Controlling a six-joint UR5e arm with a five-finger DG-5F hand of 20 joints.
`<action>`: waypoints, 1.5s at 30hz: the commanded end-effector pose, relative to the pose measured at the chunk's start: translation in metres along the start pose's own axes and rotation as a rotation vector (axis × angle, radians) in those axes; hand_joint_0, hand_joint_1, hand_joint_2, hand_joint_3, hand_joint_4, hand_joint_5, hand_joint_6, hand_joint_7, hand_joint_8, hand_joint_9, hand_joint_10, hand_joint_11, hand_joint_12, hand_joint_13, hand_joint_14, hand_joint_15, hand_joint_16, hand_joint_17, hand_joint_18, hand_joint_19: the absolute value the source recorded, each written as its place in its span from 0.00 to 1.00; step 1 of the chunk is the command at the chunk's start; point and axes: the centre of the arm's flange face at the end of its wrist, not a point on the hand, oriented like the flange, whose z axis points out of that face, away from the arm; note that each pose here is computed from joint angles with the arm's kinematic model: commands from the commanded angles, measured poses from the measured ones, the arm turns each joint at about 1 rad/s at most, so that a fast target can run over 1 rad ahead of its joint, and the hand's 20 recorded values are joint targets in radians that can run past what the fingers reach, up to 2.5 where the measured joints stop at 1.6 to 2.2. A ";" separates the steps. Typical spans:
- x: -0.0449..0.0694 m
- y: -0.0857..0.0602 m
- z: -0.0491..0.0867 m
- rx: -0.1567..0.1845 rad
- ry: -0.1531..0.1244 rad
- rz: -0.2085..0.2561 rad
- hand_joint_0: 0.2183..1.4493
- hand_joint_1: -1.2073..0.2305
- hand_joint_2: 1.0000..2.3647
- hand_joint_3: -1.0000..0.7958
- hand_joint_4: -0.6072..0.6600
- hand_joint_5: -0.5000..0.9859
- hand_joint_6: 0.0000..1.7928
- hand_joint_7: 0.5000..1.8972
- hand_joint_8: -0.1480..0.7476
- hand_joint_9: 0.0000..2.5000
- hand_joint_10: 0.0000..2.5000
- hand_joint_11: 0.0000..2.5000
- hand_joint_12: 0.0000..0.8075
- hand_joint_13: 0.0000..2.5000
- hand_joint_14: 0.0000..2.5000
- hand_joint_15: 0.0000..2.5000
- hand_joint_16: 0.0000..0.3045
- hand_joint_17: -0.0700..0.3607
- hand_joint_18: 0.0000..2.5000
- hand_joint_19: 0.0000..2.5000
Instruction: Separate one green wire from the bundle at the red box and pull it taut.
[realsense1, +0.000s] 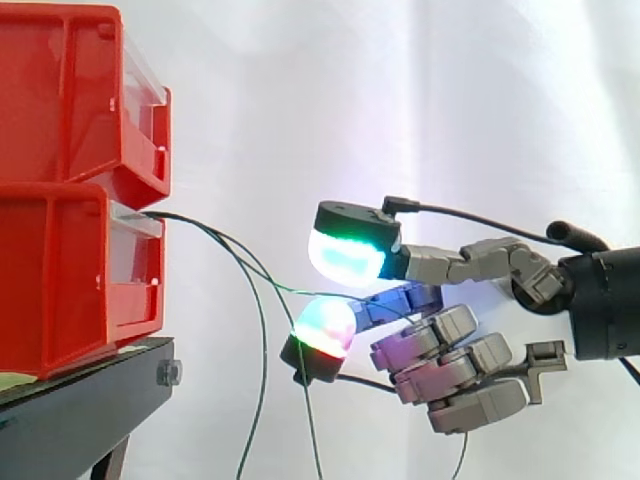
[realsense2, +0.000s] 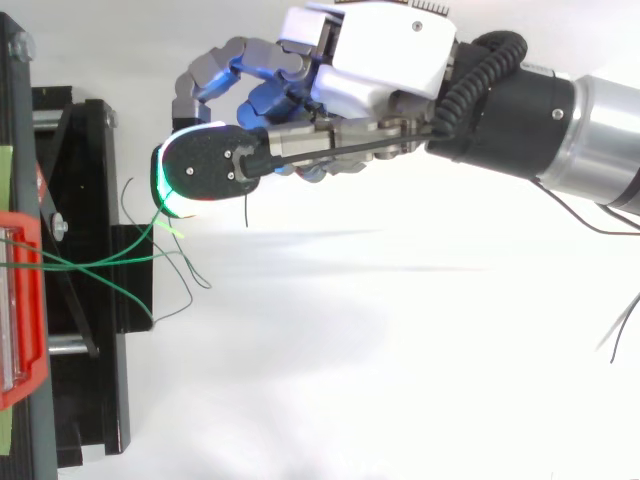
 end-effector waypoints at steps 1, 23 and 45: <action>0.000 -0.007 0.002 0.003 0.001 0.007 0.31 0.45 0.01 0.34 0.60 0.22 0.51 0.36 0.50 0.33 1.00 0.56 0.44 0.42 1.00 0.47 0.13 0.37 0.63 0.72; 0.008 0.030 0.006 0.014 0.013 -0.012 0.32 0.37 0.01 0.46 0.55 0.22 0.52 0.36 0.50 0.33 1.00 0.54 0.44 0.42 1.00 0.46 0.14 0.38 0.64 0.72; 0.007 0.048 -0.004 0.024 0.018 -0.005 0.35 0.30 0.01 0.58 0.38 0.24 0.52 0.45 0.52 0.33 1.00 0.50 0.45 0.43 1.00 0.46 0.16 0.42 0.63 0.68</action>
